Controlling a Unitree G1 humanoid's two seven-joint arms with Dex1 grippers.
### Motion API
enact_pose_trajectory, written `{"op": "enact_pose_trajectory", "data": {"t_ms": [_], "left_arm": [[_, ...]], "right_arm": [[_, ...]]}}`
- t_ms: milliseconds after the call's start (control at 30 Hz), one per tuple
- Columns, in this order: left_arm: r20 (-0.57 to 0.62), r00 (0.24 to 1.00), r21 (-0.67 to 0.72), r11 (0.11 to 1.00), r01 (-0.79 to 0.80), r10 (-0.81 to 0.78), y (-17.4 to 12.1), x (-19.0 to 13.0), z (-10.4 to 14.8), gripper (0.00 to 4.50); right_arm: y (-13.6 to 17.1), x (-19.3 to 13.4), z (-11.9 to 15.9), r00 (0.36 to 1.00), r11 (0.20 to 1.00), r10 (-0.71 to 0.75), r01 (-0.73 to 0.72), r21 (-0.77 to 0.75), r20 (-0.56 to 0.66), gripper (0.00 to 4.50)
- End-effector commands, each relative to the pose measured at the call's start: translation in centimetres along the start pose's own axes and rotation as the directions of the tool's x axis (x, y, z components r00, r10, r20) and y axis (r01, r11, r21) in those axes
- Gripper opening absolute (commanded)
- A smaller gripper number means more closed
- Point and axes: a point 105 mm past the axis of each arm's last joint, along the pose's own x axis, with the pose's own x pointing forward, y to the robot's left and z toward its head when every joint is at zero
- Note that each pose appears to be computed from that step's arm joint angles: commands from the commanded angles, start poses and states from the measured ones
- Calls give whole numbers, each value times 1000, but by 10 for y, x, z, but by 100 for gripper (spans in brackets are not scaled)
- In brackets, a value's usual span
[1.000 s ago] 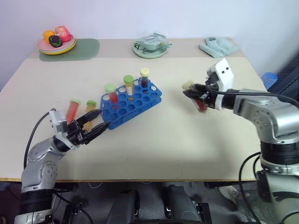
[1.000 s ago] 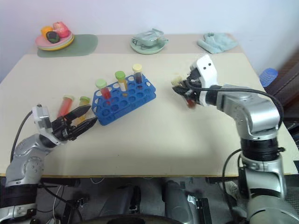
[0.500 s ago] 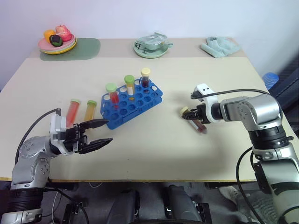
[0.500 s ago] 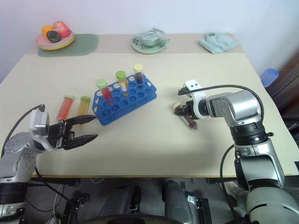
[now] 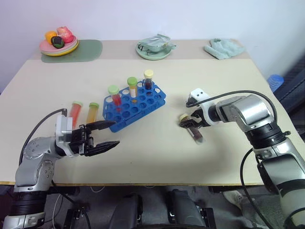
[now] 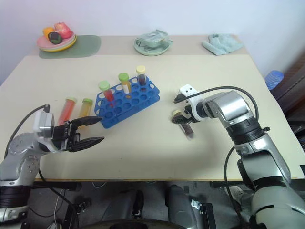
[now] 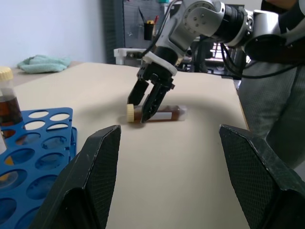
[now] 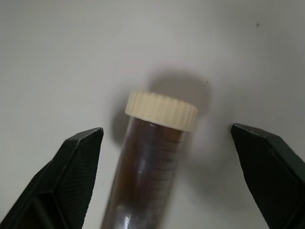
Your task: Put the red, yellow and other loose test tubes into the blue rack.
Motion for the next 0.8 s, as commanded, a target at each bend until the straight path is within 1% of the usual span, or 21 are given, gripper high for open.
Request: {"op": "enact_pose_trajectory", "data": {"t_ms": [33,167,333,533,633,700,733,800], "left_arm": [[6,1000,27,1000,8,-8,-2,3,4,336],[7,1000,24,1000,7,-8,-2,5,4,336],[9,1000,18,1000,7,-7,-3,6,3,336],[7,1000,8,1000,-13,13,-6,4,2,336],[4,1000,7,1000,-19,19,-9,3,2,336],[1,1000,6,1000,-24,24,-10,2,2,336],[0,1000,6,1000,-26,26,-10,2,2,336],[-4,1000,7,1000,-30,30,-10,1,3,336]], "right_arm": [[-3,-4,-18,991,994,6,9,109,-136,448],[5,-6,-20,977,981,44,-2,195,-209,448],[10,-2,-20,965,966,95,-31,256,-243,448],[7,3,-14,965,956,79,-2,295,-251,448],[1,6,-18,960,948,52,39,314,-276,448],[-3,8,-21,958,947,33,62,316,-286,395],[-5,9,-22,957,947,25,70,312,-290,357],[-7,11,-26,953,949,10,86,303,-301,256]]}}
